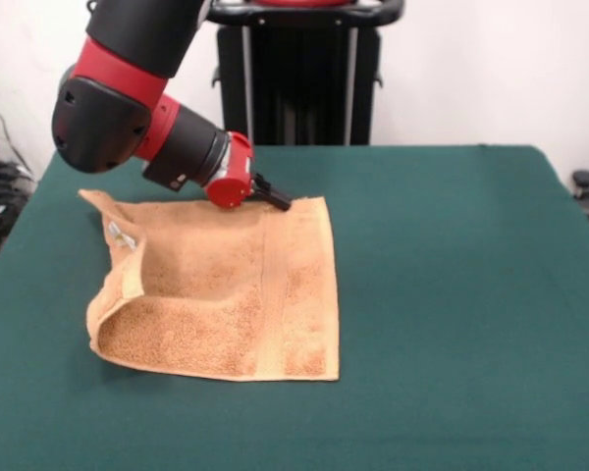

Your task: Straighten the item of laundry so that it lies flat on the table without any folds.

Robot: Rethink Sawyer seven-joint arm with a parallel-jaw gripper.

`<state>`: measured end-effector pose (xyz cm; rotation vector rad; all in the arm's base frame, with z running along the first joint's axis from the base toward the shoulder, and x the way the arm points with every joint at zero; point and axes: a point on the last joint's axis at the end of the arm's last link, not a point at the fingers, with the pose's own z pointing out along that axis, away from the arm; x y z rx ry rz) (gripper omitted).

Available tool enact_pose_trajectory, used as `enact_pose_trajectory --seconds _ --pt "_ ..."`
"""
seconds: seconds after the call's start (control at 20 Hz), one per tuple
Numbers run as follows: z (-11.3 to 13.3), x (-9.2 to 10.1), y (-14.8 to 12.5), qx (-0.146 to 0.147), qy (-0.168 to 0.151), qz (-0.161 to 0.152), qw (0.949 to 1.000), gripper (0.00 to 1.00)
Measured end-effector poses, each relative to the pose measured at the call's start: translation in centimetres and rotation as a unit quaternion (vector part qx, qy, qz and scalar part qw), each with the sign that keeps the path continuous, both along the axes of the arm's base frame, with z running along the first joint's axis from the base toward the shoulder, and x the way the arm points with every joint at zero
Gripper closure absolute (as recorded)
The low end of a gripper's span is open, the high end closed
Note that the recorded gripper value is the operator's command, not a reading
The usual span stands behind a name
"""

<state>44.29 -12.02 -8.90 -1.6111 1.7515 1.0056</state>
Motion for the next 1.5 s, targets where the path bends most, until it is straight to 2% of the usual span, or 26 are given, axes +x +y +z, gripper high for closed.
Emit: enact_pose_trajectory --seconds 0.25,0.55,0.85,0.9,1.15,1.5 --pt "0.0 0.2 0.2 -0.004 -0.001 0.003 1.0000 1.00" --pt "0.6 1.1 0.6 -0.032 -0.010 0.018 0.9993 1.00" --pt "1.8 3.1 1.3 -0.096 -0.031 0.046 0.9938 1.00" --pt "1.9 3.1 1.3 -0.098 -0.032 0.047 0.9936 1.00" --pt "2.7 4.5 0.4 -0.147 -0.053 0.047 0.9865 1.00" --pt "3.2 5.6 -0.5 -0.176 -0.072 0.037 0.9810 1.00"
